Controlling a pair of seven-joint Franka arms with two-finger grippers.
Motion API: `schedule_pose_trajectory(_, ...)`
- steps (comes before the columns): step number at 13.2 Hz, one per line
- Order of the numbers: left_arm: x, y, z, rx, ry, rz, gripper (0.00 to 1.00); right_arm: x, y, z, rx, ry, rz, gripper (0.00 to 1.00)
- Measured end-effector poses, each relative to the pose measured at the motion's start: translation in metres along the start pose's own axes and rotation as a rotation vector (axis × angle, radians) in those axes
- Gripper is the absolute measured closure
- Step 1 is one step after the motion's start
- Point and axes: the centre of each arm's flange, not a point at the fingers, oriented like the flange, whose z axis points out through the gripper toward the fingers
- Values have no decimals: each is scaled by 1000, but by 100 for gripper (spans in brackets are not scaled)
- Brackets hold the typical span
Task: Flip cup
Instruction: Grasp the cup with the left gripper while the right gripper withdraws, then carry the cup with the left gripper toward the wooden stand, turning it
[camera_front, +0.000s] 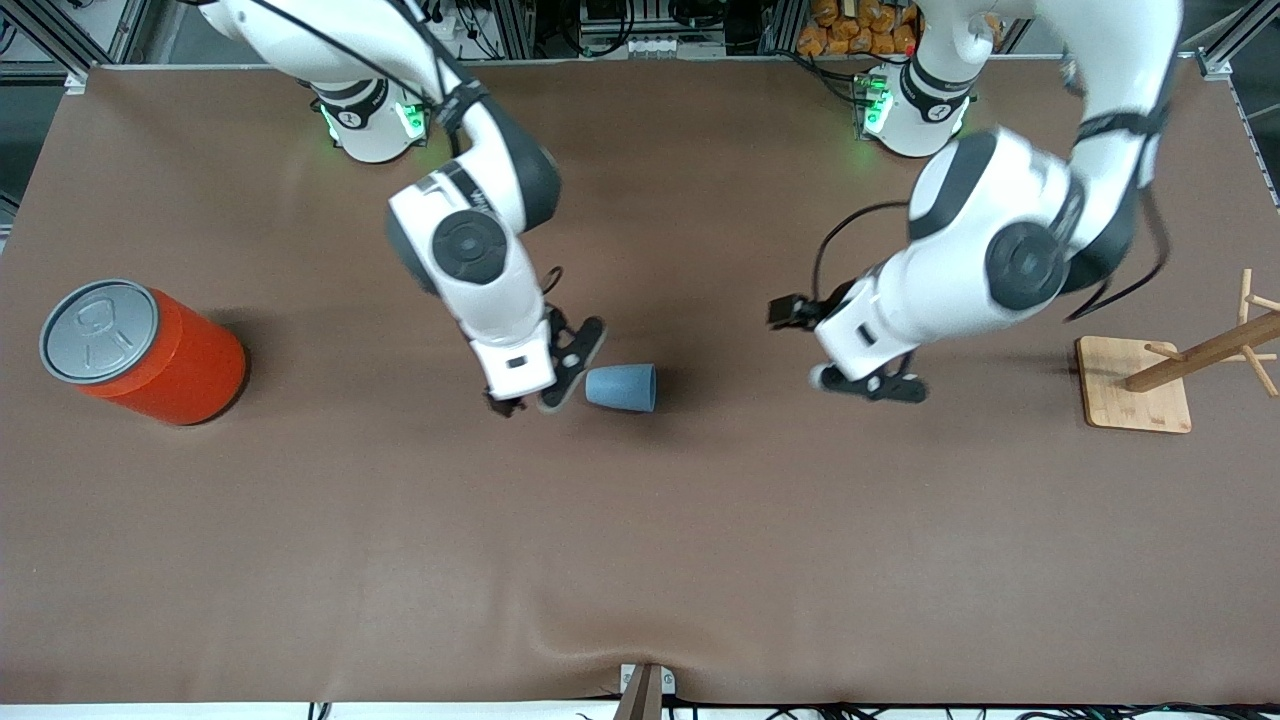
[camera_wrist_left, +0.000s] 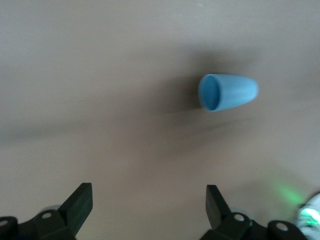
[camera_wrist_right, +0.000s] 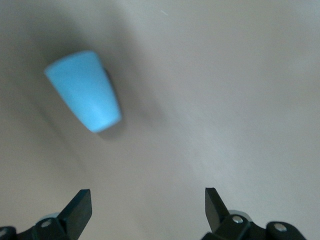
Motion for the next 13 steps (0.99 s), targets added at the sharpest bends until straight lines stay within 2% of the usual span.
schedule_pose_trajectory(4, 43, -8, 78, -195, -25, -110, 0, -55, 61, -48, -24, -19, 225, 0)
schedule_pose_trajectory(7, 55, 16, 139, -331, -12, -184, 0, -106, 120, -70, -64, -17, 376, 0)
schedule_pose_trajectory(10, 57, 28, 183, -420, -40, -188, 0, -181, 184, -90, -75, -25, 532, 0)
schedule_pose_trajectory(12, 62, 20, 200, -470, -54, -175, 4, -228, 209, -109, -73, -36, 614, 0)
schedule_pose_trajectory(13, 64, 17, 208, -493, -59, -170, 10, -245, 213, -122, -71, -41, 640, 0)
